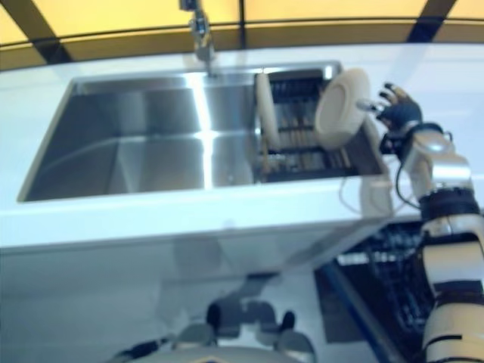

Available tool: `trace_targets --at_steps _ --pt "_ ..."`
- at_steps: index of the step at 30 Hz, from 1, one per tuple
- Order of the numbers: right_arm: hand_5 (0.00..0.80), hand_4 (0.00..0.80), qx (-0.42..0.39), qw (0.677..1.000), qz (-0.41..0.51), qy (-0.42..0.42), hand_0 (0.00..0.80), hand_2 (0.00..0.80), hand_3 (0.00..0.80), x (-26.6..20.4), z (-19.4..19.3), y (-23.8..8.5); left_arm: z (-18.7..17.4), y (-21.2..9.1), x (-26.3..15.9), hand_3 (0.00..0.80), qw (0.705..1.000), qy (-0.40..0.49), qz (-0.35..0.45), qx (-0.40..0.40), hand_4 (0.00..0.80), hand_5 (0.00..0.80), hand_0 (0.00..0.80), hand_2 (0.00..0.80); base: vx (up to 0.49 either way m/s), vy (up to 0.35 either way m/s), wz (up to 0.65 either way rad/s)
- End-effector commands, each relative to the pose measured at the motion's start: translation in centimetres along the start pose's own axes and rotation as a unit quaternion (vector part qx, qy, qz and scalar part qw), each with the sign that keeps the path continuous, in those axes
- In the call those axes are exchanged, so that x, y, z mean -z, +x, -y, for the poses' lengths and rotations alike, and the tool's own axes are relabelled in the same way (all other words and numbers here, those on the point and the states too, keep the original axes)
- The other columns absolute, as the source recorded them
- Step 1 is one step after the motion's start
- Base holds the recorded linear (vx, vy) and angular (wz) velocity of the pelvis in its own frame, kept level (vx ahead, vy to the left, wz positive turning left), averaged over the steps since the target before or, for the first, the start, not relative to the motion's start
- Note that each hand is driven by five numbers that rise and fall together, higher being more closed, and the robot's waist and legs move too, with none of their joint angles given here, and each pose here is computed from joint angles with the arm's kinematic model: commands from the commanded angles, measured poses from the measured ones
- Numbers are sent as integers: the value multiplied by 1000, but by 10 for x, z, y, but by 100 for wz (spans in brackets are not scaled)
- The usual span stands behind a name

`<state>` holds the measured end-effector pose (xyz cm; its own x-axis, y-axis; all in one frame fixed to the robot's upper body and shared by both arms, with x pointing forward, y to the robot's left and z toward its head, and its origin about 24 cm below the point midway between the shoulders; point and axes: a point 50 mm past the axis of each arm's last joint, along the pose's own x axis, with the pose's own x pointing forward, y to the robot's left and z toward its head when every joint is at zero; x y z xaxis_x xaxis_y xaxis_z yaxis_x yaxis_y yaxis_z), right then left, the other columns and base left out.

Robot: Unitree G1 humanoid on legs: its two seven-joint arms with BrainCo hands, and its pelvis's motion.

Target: Take plates into dishwasher

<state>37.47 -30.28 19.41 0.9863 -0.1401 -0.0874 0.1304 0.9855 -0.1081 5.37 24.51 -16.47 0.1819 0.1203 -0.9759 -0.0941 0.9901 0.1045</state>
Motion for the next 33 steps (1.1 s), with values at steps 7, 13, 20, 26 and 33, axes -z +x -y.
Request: trace_targets --at_steps 7,13,20,26,33 --pt "0 0 13 997 77 -13 0 0 0 -65 4 2 -8 0 -18 0 999 32 21 -15 0 0 0 0 0 2 2" --pt "0 0 16 997 67 -24 0 0 0 -64 9 1 -7 -1 -15 0 999 30 21 -11 0 0 0 0 27 21 5" --pt "0 0 17 998 57 -20 0 0 0 -65 16 1 -7 -1 -13 0 999 31 20 -7 0 0 0 0 5 2 0" --pt "800 800 48 994 75 -58 800 800 800 -71 21 -1 -6 -1 -13 0 999 24 21 -2 0 0 0 0 0 0 0" --pt "800 800 104 983 96 -116 800 800 800 -82 25 -4 -4 -1 -13 0 999 25 21 1 0 0 0 0 0 0 0"
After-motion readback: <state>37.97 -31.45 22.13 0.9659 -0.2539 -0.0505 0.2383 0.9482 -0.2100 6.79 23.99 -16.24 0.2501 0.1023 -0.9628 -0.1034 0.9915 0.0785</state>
